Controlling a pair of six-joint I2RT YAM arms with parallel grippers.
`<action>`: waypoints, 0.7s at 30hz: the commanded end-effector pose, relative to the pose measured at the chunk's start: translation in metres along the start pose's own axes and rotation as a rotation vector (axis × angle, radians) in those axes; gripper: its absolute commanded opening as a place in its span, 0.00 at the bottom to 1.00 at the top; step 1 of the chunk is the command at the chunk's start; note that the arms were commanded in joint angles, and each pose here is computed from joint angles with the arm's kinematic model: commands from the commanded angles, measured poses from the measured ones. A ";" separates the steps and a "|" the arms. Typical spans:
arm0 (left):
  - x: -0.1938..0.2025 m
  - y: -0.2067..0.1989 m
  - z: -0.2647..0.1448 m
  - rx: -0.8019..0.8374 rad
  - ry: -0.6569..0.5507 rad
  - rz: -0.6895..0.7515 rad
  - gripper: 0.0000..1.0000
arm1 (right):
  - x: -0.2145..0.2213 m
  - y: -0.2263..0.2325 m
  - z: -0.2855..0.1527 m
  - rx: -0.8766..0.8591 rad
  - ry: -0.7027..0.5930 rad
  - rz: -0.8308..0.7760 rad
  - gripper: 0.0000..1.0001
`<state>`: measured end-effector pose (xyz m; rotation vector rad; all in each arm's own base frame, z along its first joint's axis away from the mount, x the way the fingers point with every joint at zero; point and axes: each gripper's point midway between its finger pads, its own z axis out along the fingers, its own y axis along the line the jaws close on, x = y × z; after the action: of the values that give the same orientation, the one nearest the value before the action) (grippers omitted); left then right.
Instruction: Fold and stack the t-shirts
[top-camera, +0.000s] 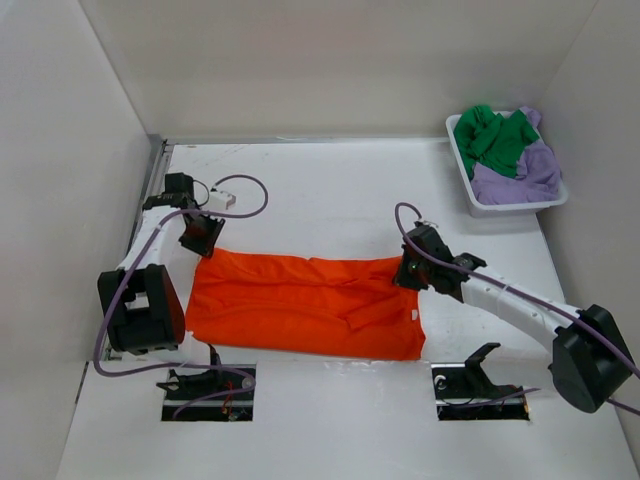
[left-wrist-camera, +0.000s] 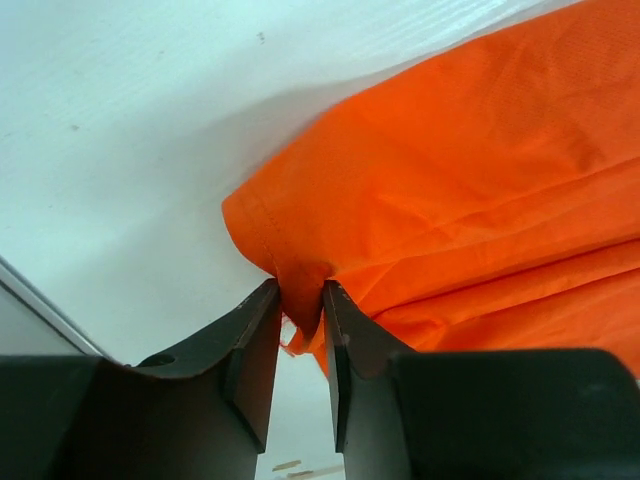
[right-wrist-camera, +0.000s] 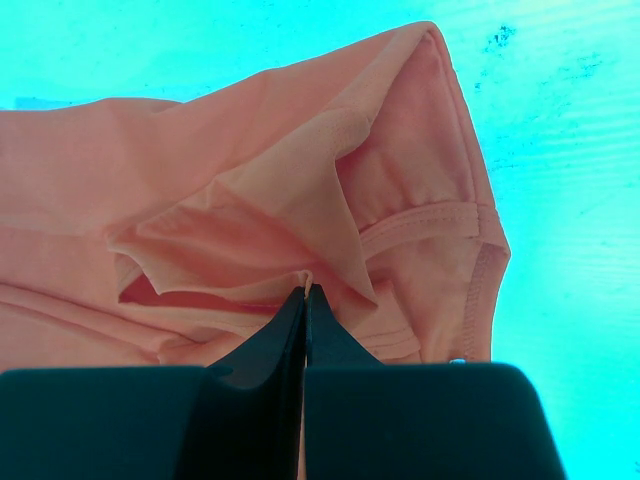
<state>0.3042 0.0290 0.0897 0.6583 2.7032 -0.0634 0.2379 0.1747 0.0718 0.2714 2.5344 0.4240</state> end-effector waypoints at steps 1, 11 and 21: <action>0.005 -0.013 0.009 0.057 0.016 -0.003 0.20 | -0.011 0.010 -0.002 -0.027 -0.035 0.000 0.00; -0.042 0.020 -0.008 -0.049 -0.108 -0.035 0.00 | -0.048 0.011 -0.008 -0.029 -0.107 -0.005 0.00; -0.061 0.021 -0.030 -0.025 -0.221 -0.043 0.02 | -0.075 -0.007 -0.032 -0.005 -0.170 -0.002 0.00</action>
<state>0.3759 0.0288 0.1411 0.5347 2.5005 -0.0452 0.2957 0.1472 0.1306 0.2961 2.3703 0.3984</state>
